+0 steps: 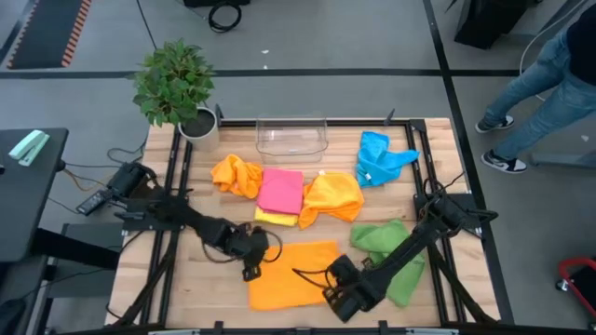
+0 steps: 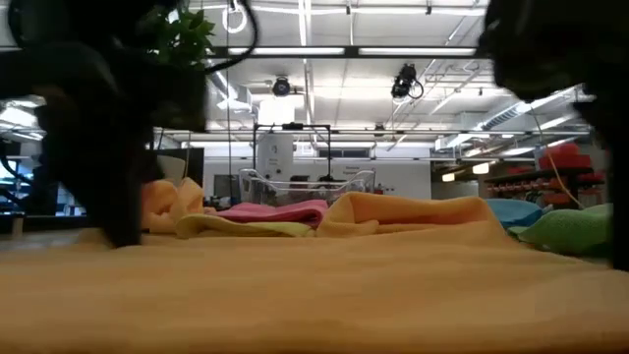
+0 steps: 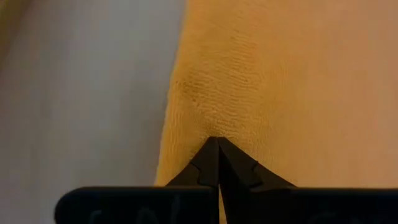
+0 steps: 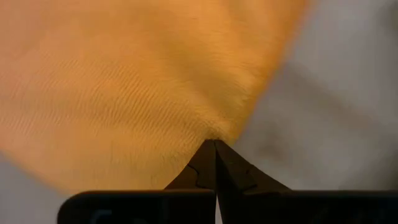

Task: Fold microfiber towels
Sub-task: Fold the bottom orange microfiber cloth

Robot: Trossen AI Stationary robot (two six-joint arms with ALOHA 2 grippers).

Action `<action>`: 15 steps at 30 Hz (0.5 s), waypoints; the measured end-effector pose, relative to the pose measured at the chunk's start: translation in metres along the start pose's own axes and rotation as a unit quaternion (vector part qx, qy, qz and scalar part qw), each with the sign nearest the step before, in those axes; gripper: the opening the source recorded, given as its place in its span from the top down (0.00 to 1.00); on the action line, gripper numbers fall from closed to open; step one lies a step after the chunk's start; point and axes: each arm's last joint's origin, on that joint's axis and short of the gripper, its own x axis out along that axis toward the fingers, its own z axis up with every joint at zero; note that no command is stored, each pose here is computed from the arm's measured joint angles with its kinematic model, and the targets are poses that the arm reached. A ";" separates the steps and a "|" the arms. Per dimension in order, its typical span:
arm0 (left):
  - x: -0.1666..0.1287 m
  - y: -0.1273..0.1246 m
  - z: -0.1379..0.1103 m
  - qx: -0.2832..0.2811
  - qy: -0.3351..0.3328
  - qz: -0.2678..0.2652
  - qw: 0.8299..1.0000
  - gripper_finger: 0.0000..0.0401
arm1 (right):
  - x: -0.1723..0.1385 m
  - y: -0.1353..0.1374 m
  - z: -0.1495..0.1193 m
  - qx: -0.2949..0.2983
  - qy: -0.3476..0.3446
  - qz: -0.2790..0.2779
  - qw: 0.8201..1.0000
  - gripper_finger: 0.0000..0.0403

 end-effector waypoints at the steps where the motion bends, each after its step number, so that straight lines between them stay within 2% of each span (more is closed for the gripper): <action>1: -0.002 -0.005 -0.006 -0.008 0.005 -0.003 1.000 0.99 | 0.000 -0.001 0.006 -0.004 -0.001 -0.009 1.000 1.00; 4: -0.017 -0.020 -0.022 -0.026 0.005 -0.022 0.999 0.99 | -0.004 -0.004 0.026 -0.019 -0.001 -0.020 1.000 1.00; 6: -0.028 -0.024 -0.031 -0.026 -0.001 -0.019 0.999 0.98 | -0.015 -0.002 0.038 -0.024 0.000 0.002 1.000 1.00; 9: -0.053 -0.029 -0.030 -0.024 -0.060 -0.023 0.998 0.97 | -0.033 -0.001 0.047 -0.012 -0.007 0.043 0.999 1.00; 13: -0.067 -0.022 -0.027 -0.019 -0.104 0.007 0.994 0.99 | -0.045 0.017 0.035 0.025 -0.006 0.151 0.988 1.00; 15: -0.069 -0.022 -0.023 -0.007 -0.117 0.005 0.993 0.99 | -0.036 0.027 0.023 0.026 -0.009 0.179 0.983 1.00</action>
